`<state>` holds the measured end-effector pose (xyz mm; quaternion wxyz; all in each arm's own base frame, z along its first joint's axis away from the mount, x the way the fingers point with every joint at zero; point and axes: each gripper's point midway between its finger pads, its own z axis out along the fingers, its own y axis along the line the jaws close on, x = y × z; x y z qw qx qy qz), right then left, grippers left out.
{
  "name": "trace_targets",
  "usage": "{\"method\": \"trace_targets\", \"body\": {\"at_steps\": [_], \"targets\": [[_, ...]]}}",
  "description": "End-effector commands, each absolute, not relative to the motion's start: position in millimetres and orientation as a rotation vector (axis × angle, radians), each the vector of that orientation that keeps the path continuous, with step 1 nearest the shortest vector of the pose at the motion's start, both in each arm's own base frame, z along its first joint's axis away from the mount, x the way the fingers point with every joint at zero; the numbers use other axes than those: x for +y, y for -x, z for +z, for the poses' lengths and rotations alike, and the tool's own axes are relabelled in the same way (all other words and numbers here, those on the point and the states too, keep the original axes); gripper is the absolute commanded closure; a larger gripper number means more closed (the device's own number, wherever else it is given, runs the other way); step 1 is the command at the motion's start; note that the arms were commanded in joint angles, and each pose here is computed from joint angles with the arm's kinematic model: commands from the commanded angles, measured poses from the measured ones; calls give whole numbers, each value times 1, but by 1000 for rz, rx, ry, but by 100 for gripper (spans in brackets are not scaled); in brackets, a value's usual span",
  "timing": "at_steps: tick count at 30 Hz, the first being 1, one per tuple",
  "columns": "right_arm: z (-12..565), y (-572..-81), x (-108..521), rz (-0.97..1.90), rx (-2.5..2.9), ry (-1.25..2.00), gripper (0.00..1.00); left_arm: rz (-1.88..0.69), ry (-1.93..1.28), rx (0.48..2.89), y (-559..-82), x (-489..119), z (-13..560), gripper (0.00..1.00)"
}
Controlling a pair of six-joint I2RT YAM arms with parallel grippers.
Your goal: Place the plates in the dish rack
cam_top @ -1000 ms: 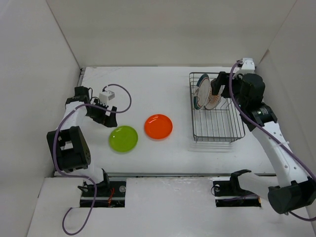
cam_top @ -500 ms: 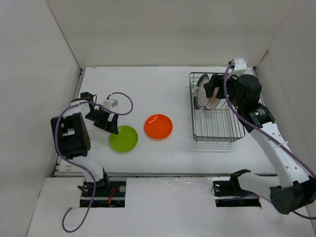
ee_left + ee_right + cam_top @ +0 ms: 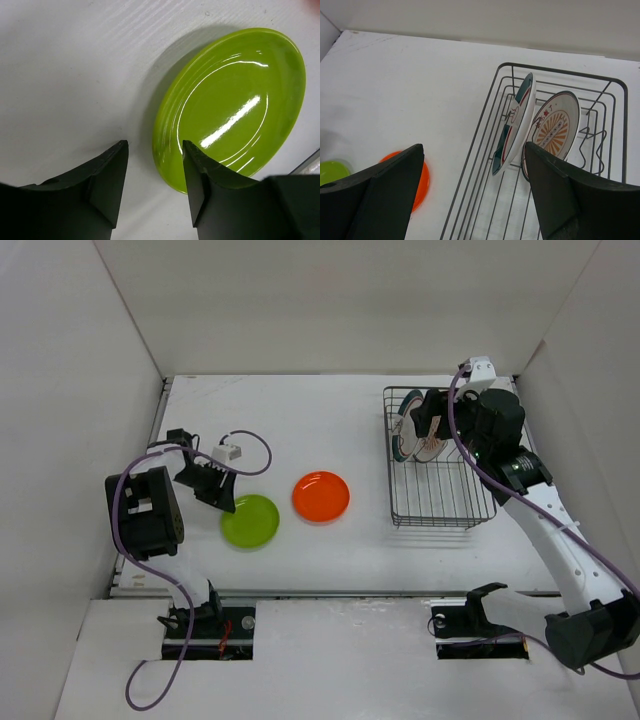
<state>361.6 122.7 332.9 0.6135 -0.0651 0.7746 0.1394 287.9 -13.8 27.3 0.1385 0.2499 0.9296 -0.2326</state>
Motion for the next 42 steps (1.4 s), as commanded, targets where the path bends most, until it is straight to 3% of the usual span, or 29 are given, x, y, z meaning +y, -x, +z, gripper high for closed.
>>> {"method": "trace_targets", "body": {"at_steps": [1, 4, 5, 10, 17, 24, 31, 42], "targets": [[358, -364, 124, 321, 1702, 151, 14, -703, -736, 2713, -280, -16, 24, 57], [358, -364, 124, 321, 1702, 151, 14, -722, -732, 2713, -278, -18, 25, 75], [358, -364, 124, 321, 1702, 151, 14, -715, -734, 2706, -281, -17, 26, 85], [357, -365, 125, 320, 1711, 152, 14, -717, -747, 2704, -281, -20, 26, 100], [357, -364, 129, 341, 1711, 171, 14, -765, -694, 2631, -293, -22, 43, 100], [372, -344, 166, 541, 1614, 359, 14, -984, -730, 2286, -313, -36, 139, 100], [363, -316, 244, 820, 1552, 568, 14, -1045, -795, 2013, -319, -58, 217, 100], [321, -290, 363, 1075, 1528, 827, 14, -1061, -862, 1835, -312, -87, 279, 100]]}}
